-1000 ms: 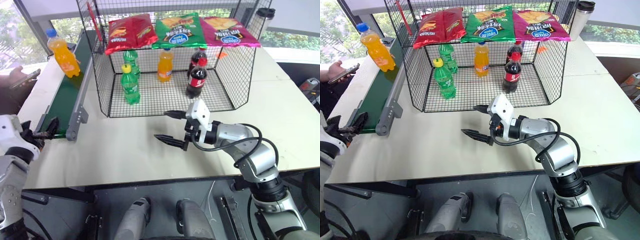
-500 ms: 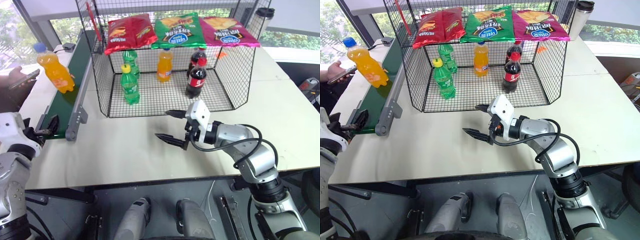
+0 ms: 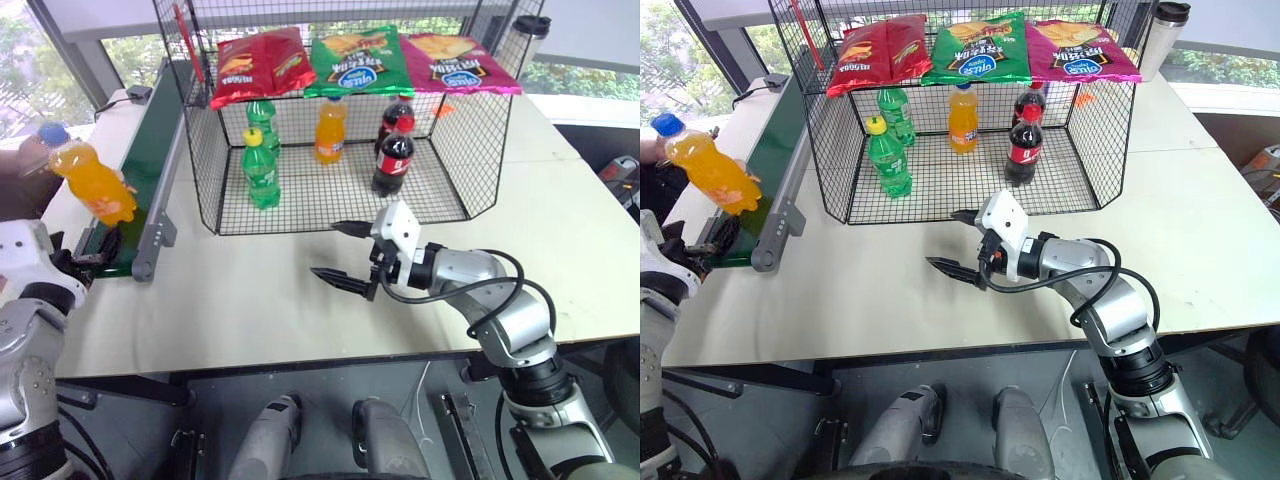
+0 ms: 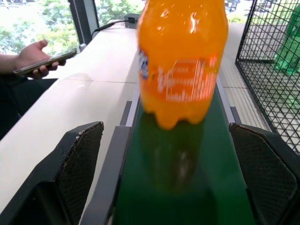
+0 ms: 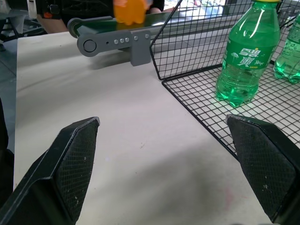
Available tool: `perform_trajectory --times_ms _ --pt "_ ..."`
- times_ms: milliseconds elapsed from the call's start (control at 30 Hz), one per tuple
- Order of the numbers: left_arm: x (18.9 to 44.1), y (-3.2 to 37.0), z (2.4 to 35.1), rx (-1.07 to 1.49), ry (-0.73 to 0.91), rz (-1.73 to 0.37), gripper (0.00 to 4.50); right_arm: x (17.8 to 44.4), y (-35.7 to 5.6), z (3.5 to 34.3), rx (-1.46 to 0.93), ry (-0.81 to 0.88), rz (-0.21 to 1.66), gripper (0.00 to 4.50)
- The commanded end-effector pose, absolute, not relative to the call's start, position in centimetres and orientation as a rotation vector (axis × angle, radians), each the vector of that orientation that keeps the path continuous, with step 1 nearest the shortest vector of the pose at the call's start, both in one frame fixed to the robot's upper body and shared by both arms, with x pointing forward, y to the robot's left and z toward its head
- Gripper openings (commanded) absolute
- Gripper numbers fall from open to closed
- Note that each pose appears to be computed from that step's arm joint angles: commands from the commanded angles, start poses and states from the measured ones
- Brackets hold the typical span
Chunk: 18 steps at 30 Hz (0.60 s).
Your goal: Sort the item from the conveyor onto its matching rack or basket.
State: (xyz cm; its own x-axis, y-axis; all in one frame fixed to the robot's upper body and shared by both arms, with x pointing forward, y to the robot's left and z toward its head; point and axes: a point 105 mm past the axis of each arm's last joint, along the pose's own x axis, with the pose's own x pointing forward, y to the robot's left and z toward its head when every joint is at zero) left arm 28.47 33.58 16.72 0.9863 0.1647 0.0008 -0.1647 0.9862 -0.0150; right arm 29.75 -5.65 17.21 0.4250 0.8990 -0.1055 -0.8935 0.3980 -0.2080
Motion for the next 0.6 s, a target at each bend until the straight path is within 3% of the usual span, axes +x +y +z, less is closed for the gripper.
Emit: perform_trajectory --times_ms 33,300,333,433,600 --pt "28.7 33.3 17.9 0.008 -0.051 0.157 4.5 29.5 -5.5 18.3 -0.259 -0.069 1.14 4.48" --pt "29.3 33.0 17.5 0.018 -0.049 0.136 4.5 29.7 -5.5 18.4 -0.263 -0.067 1.131 4.48" --pt "29.2 32.7 17.5 0.007 -0.058 0.119 3.96 29.7 -5.6 18.4 -0.263 -0.066 1.128 4.5" --pt "29.0 32.4 17.9 -0.013 -0.089 0.089 2.97 29.8 -5.6 18.4 -0.265 -0.064 1.122 4.5" --pt "28.9 32.0 19.9 -0.112 -0.136 0.033 2.97 29.8 -5.7 18.4 -0.268 -0.063 1.121 4.5"
